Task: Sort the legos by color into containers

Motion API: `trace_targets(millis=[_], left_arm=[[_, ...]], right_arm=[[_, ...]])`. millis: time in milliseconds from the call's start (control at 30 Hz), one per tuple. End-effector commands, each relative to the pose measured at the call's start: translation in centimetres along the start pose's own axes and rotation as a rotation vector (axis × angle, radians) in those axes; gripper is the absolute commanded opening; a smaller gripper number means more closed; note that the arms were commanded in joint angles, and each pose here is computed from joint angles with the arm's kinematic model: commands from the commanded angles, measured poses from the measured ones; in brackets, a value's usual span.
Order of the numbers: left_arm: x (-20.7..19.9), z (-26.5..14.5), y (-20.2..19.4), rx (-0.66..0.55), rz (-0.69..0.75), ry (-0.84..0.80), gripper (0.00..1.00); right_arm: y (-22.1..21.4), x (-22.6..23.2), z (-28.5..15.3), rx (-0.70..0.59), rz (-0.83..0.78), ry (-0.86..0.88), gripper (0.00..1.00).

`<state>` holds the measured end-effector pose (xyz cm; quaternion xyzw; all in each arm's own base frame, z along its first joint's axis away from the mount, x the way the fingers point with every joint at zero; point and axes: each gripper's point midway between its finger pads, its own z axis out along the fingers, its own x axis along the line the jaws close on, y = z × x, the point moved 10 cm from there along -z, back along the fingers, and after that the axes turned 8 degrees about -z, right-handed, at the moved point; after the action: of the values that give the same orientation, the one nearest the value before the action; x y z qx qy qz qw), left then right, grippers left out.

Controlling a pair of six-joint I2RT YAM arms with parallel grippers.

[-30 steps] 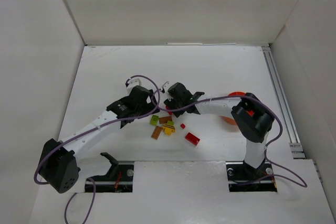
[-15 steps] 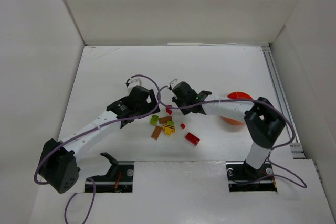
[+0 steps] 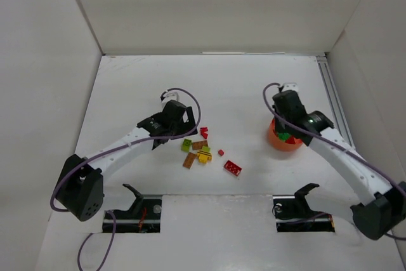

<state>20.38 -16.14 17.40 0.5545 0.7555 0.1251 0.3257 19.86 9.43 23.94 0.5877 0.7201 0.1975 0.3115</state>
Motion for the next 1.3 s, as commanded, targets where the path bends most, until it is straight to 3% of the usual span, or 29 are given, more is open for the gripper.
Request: trace_targets(millis=[0,200,300,500,833,1267], left_arm=[[-1.3,-0.1,1.5,-0.04,0.025,-0.05,1.0],[-1.9,0.2,2.1,-0.039,0.033,-0.083,1.0],[-1.9,0.4,2.4,-0.044,0.026,-0.079,1.0],[-2.0,0.6,2.3,-0.031,0.028,-0.079,1.0],[-2.2,0.6,2.8,-0.035,0.039,-0.087,1.0],[-1.9,1.1,2.7,-0.019,0.036,-0.075,1.0]], right_arm=[[-0.7,-3.0,-2.8,-0.047,0.151,-0.039,0.13],[-2.2,-5.9,-4.1,-0.011,0.21,-0.122,0.15],[-3.1,-6.2,-2.9,0.075,0.213,-0.145,0.15],[-3.3,-6.5,-1.6,0.126,0.267,-0.135,0.18],[-4.2,-6.8,0.2,0.136,0.348,-0.105,0.21],[-4.1,-6.0,2.0,0.13,0.314,-0.021,0.2]])
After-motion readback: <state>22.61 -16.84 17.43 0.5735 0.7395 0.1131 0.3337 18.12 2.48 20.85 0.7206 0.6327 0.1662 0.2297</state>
